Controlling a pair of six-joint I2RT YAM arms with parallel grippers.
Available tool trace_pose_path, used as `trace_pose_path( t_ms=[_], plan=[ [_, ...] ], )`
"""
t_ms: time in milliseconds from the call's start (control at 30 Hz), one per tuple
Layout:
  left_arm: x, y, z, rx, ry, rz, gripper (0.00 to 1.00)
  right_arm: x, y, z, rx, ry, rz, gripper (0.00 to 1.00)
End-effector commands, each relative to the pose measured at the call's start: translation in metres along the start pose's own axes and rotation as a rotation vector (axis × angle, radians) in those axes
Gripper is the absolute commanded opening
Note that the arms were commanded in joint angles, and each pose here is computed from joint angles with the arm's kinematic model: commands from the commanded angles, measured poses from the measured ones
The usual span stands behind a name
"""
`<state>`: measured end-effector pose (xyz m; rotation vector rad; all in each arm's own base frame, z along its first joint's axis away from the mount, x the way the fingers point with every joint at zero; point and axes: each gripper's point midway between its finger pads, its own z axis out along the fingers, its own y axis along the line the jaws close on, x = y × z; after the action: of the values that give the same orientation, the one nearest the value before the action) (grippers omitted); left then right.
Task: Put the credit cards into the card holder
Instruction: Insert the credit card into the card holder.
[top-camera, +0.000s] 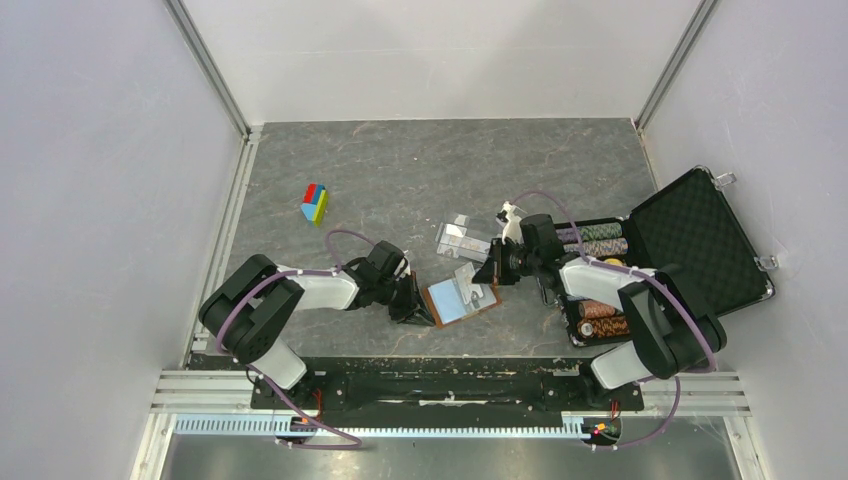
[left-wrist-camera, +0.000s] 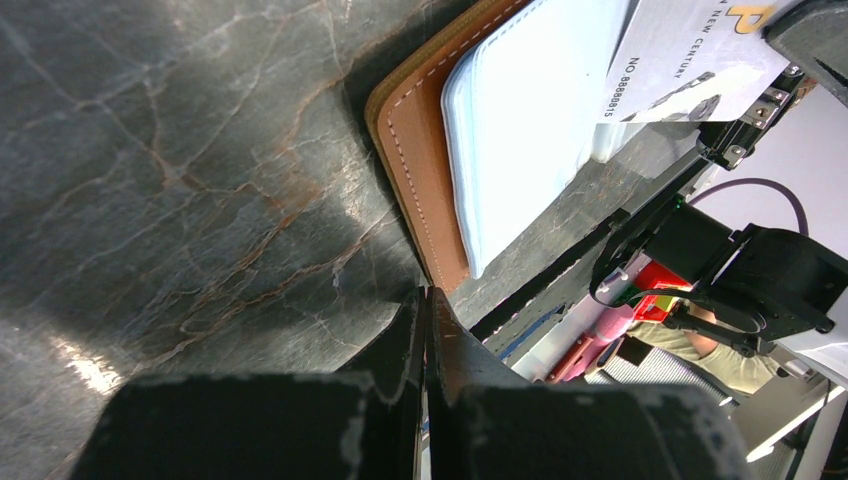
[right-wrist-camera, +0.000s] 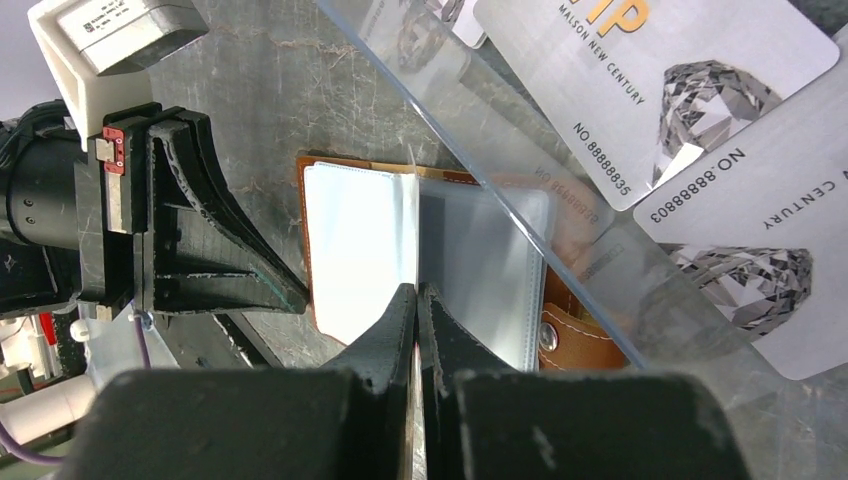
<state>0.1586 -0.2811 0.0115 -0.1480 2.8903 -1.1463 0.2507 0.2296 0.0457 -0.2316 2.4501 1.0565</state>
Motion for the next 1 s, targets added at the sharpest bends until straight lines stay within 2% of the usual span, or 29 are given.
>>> trace_pose_path(
  t_ms=[0,300,633,800,967],
  plan=[
    [0.0,0.018,0.005,-0.062,-0.018,0.023,0.02,-0.006,-0.004,0.001,0.011,-0.034,-0.019,0.0],
    [-0.001,0.018,0.005,-0.062,-0.018,0.024,0.02,0.027,0.006,0.004,-0.093,0.058,0.103,0.0],
    [-0.003,0.015,0.007,-0.058,-0.015,0.027,0.02,0.039,0.009,0.005,-0.132,0.104,0.145,0.0],
    [-0.003,0.016,0.008,-0.06,-0.012,0.026,0.02,0.041,0.01,0.009,-0.152,0.115,0.131,0.0],
    [-0.002,0.016,0.008,-0.061,-0.009,0.023,0.02,0.024,0.013,0.013,-0.158,0.095,0.054,0.0]
  ],
)
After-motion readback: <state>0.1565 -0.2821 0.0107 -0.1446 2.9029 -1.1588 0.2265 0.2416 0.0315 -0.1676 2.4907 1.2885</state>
